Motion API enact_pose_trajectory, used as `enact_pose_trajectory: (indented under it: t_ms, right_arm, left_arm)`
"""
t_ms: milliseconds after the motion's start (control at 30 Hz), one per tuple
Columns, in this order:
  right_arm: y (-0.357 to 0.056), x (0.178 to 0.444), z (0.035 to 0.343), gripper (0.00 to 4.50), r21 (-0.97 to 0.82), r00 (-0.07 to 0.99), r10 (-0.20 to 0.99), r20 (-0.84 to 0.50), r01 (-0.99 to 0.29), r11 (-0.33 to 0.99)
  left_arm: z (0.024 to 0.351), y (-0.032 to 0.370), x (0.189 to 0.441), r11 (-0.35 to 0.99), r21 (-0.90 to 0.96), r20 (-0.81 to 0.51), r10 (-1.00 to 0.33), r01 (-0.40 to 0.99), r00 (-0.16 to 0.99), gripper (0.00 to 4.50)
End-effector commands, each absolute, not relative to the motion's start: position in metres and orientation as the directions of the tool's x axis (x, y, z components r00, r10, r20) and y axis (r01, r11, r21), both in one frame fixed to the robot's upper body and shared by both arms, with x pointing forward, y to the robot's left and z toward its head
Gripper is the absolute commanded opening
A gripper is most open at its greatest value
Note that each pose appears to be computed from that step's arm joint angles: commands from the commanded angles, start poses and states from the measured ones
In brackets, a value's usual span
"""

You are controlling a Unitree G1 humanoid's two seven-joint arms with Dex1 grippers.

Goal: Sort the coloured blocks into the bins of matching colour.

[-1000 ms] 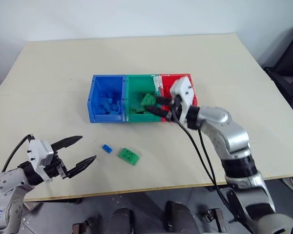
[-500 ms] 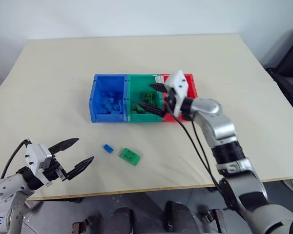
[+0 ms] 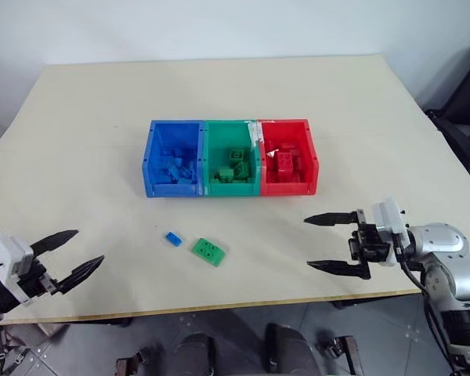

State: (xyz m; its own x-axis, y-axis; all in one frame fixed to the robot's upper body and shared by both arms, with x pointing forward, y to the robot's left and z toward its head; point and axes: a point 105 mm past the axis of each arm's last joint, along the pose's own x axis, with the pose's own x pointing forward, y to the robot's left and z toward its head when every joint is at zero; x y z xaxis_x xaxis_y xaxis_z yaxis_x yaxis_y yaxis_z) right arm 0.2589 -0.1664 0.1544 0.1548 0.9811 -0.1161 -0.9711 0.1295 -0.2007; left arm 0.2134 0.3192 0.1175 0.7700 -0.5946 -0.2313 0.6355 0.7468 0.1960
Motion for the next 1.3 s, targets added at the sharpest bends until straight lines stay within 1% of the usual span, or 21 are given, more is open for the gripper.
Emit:
enact_pose_trajectory:
  t_ms: [33,100,200,300,367,467,500,533,567,633,700,833,933,1067,1133,1167,1200,1267,1300]
  right_arm:
    - [-0.176,0.263,0.161,4.48,-0.269,0.203,0.972,-0.122,-0.949,0.164]
    - [-0.177,0.263,0.161,4.48,-0.274,0.220,0.969,-0.117,-0.945,0.181]
    - [-0.183,0.256,0.155,4.48,-0.294,0.261,0.956,-0.134,-0.932,0.213]
    - [-0.195,0.247,0.148,4.48,-0.310,0.293,0.943,-0.156,-0.921,0.235]
    - [-0.207,0.242,0.141,4.48,-0.332,0.323,0.927,-0.188,-0.910,0.250]
    - [-0.214,0.239,0.137,4.48,-0.351,0.354,0.915,-0.196,-0.896,0.272]
    - [-0.216,0.238,0.136,4.48,-0.350,0.368,0.910,-0.192,-0.892,0.287]
    - [-0.217,0.236,0.135,4.48,-0.347,0.375,0.907,-0.191,-0.890,0.295]
    - [-0.216,0.235,0.134,4.48,-0.345,0.384,0.905,-0.184,-0.887,0.306]
    - [-0.210,0.231,0.132,4.48,-0.334,0.380,0.908,-0.176,-0.891,0.308]
    - [-0.203,0.230,0.133,4.48,-0.325,0.375,0.912,-0.163,-0.894,0.309]
    - [-0.189,0.225,0.135,4.48,-0.310,0.356,0.922,-0.150,-0.903,0.298]
    - [-0.182,0.224,0.138,4.50,-0.308,0.349,0.926,-0.141,-0.905,0.294]
    - [-0.177,0.224,0.141,4.50,-0.344,0.336,0.931,-0.145,-0.899,0.271]
    - [-0.176,0.225,0.141,4.50,-0.348,0.335,0.931,-0.144,-0.898,0.269]
    - [-0.176,0.226,0.141,4.50,-0.352,0.337,0.931,-0.141,-0.896,0.271]
    - [-0.176,0.227,0.142,4.50,-0.354,0.341,0.931,-0.133,-0.893,0.277]
    - [-0.177,0.232,0.147,4.50,-0.362,0.375,0.922,-0.093,-0.876,0.320]
    - [-0.180,0.235,0.151,4.50,-0.359,0.410,0.910,-0.063,-0.860,0.362]
  left_arm:
    - [0.126,0.292,0.215,0.610,0.268,-0.279,-0.692,0.746,0.666,4.50]
    - [0.131,0.277,0.222,0.553,0.294,-0.281,-0.730,0.780,0.623,4.50]
    - [0.135,0.237,0.229,0.348,0.328,-0.367,-0.810,0.878,0.458,4.50]
    - [0.139,0.205,0.239,0.213,0.324,-0.417,-0.843,0.922,0.341,4.50]
    - [0.140,0.181,0.252,0.099,0.332,-0.458,-0.853,0.938,0.252,4.50]
    - [0.140,0.163,0.270,0.041,0.328,-0.492,-0.846,0.944,0.208,4.50]
    - [0.134,0.159,0.272,-0.011,0.304,-0.553,-0.816,0.953,0.167,4.50]
    - [0.132,0.153,0.275,-0.117,0.339,-0.607,-0.786,0.933,0.122,4.50]
    - [0.133,0.144,0.280,-0.158,0.347,-0.621,-0.778,0.925,0.100,4.50]
    - [0.136,0.131,0.287,-0.189,0.344,-0.615,-0.785,0.920,0.069,4.50]
    - [0.128,0.132,0.289,-0.222,0.302,-0.658,-0.752,0.927,0.034,4.50]
    - [0.120,0.123,0.299,-0.214,0.294,-0.663,-0.747,0.932,0.038,4.50]
    - [0.117,0.119,0.299,-0.240,0.283,-0.675,-0.737,0.929,0.015,3.95]
    - [0.116,0.115,0.299,-0.234,0.278,-0.656,-0.755,0.932,0.006,2.71]
    - [0.118,0.113,0.301,-0.221,0.295,-0.641,-0.767,0.930,0.021,2.16]
    - [0.118,0.112,0.301,-0.220,0.303,-0.635,-0.772,0.927,0.024,1.78]
    - [0.120,0.110,0.302,-0.216,0.320,-0.620,-0.784,0.923,0.031,1.51]
    - [0.133,0.103,0.307,-0.148,0.343,-0.535,-0.842,0.928,0.063,1.47]
    - [0.142,0.100,0.311,-0.103,0.361,-0.483,-0.871,0.927,0.092,1.47]
